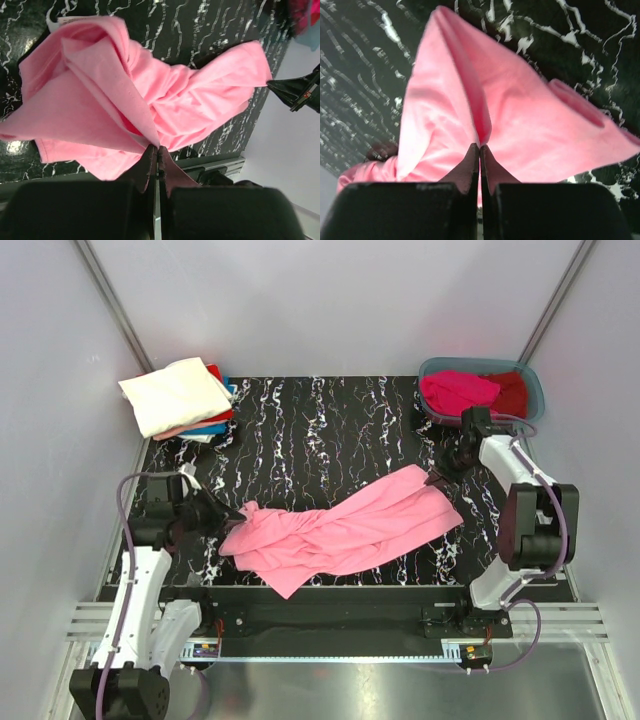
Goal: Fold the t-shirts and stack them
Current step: Flatten the tshirt out
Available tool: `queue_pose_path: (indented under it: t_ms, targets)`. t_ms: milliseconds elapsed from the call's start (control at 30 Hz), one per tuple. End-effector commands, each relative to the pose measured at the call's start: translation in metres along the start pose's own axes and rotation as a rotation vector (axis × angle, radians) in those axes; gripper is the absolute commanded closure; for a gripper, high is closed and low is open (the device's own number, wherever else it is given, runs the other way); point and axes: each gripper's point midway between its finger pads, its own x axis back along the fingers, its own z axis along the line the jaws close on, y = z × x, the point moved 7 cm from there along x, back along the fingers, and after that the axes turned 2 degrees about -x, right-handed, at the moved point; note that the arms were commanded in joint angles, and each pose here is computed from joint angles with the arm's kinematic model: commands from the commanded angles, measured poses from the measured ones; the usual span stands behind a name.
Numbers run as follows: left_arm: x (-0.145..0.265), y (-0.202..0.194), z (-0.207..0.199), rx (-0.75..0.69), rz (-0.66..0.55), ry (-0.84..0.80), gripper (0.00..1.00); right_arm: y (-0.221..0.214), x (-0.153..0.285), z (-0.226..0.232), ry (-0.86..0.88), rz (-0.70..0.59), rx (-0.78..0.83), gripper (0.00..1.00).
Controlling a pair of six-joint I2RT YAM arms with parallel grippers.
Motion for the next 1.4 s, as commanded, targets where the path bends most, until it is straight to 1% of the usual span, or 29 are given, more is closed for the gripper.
queue_pose_path:
  t_ms: [0,67,200,233,267,367,400,433,467,500,567,633,700,733,767,800,833,867,900,933,967,1033,1067,1100,1200,1233,1267,1333,1367]
  targets:
    - [0.025,0.005,-0.027,-0.021,-0.021,-0.077,1.00,-0.003,0.050,0.019,0.110,-0.036,0.042,1.00]
    - [0.045,0.010,-0.045,-0.034,-0.052,-0.112,1.00,-0.004,0.078,0.030,0.148,-0.062,0.050,1.00]
    - [0.091,0.018,-0.086,-0.081,-0.122,-0.201,1.00,-0.005,0.166,0.046,0.215,-0.234,0.065,1.00]
    - [0.100,0.017,-0.092,-0.081,-0.124,-0.201,1.00,-0.005,0.195,0.053,0.244,-0.291,0.073,1.00]
    - [0.121,0.023,-0.111,-0.110,-0.170,-0.239,1.00,-0.011,0.220,0.053,0.271,-0.350,0.078,1.00]
    - [0.149,0.025,-0.133,-0.121,-0.202,-0.265,1.00,-0.024,0.289,0.052,0.301,-0.521,0.077,1.00]
    - [0.174,0.025,-0.151,-0.162,-0.264,-0.312,1.00,-0.026,0.305,0.049,0.285,-0.583,0.066,1.00]
    - [0.180,0.027,-0.156,-0.150,-0.260,-0.305,1.00,-0.038,0.333,0.048,0.304,-0.655,0.066,1.00]
    - [0.189,0.029,-0.162,-0.153,-0.291,-0.303,1.00,-0.042,0.347,0.045,0.301,-0.697,0.061,1.00]
    - [0.218,0.027,-0.179,-0.197,-0.366,-0.351,1.00,-0.044,0.360,0.040,0.269,-0.767,0.038,1.00]
    - [0.232,0.030,-0.187,-0.179,-0.398,-0.321,1.00,-0.059,0.397,0.032,0.272,-0.889,0.023,1.00]
    - [0.257,0.027,-0.195,-0.168,-0.481,-0.316,1.00,-0.067,0.426,0.024,0.256,-1.017,0.013,1.00]
    - [0.256,0.032,-0.197,-0.086,-0.470,-0.289,1.00,-0.057,0.427,0.025,0.214,-1.032,0.013,1.00]
    - [0.241,0.038,-0.192,-0.033,-0.433,-0.262,1.00,-0.060,0.430,0.024,0.204,-1.024,0.019,1.00]
    - [0.238,0.031,-0.190,0.018,-0.407,-0.301,1.00,-0.044,0.418,0.031,0.174,-0.976,0.017,1.00]
    - [0.220,0.033,-0.184,0.065,-0.357,-0.310,1.00,-0.040,0.409,0.039,0.198,-0.917,0.045,1.00]
    - [0.209,0.042,-0.189,0.064,-0.359,-0.392,1.00,-0.027,0.390,0.045,0.189,-0.855,0.061,1.00]
    - [0.160,0.035,-0.163,0.209,-0.161,-0.380,1.00,-0.014,0.373,0.052,0.186,-0.797,0.074,1.00]
    - [0.139,0.035,-0.154,0.252,-0.092,-0.403,1.00,-0.006,0.350,0.058,0.195,-0.699,0.102,1.00]
    - [0.124,0.039,-0.151,0.243,-0.078,-0.461,1.00,0.004,0.338,0.062,0.188,-0.671,0.107,1.00]
    - [0.087,0.032,-0.119,0.323,-0.011,-0.391,1.00,0.018,0.318,0.066,0.166,-0.618,0.103,1.00]
    - [0.059,0.020,-0.088,0.350,0.051,-0.297,1.00,0.030,0.297,0.072,0.165,-0.540,0.118,1.00]
    - [0.048,0.014,-0.074,0.308,0.074,-0.251,1.00,0.042,0.281,0.075,0.151,-0.501,0.112,1.00]
    - [0.033,0.006,-0.055,0.324,0.104,-0.181,1.00,0.045,0.279,0.080,0.178,-0.481,0.124,1.00]
    - [0.014,-0.016,-0.015,0.308,0.159,-0.032,1.00,0.064,0.267,0.094,0.215,-0.466,0.122,1.00]
    - [0.011,-0.024,-0.005,0.317,0.187,0.001,1.00,0.066,0.275,0.098,0.234,-0.483,0.127,1.00]
    - [0.008,-0.033,0.001,0.287,0.213,0.006,1.00,0.076,0.262,0.102,0.226,-0.453,0.120,1.00]
    - [-0.001,-0.050,0.020,0.284,0.279,0.062,1.00,0.083,0.262,0.110,0.256,-0.454,0.124,1.00]
    - [-0.003,-0.061,0.024,0.229,0.336,0.071,1.00,0.092,0.248,0.112,0.244,-0.430,0.118,1.00]
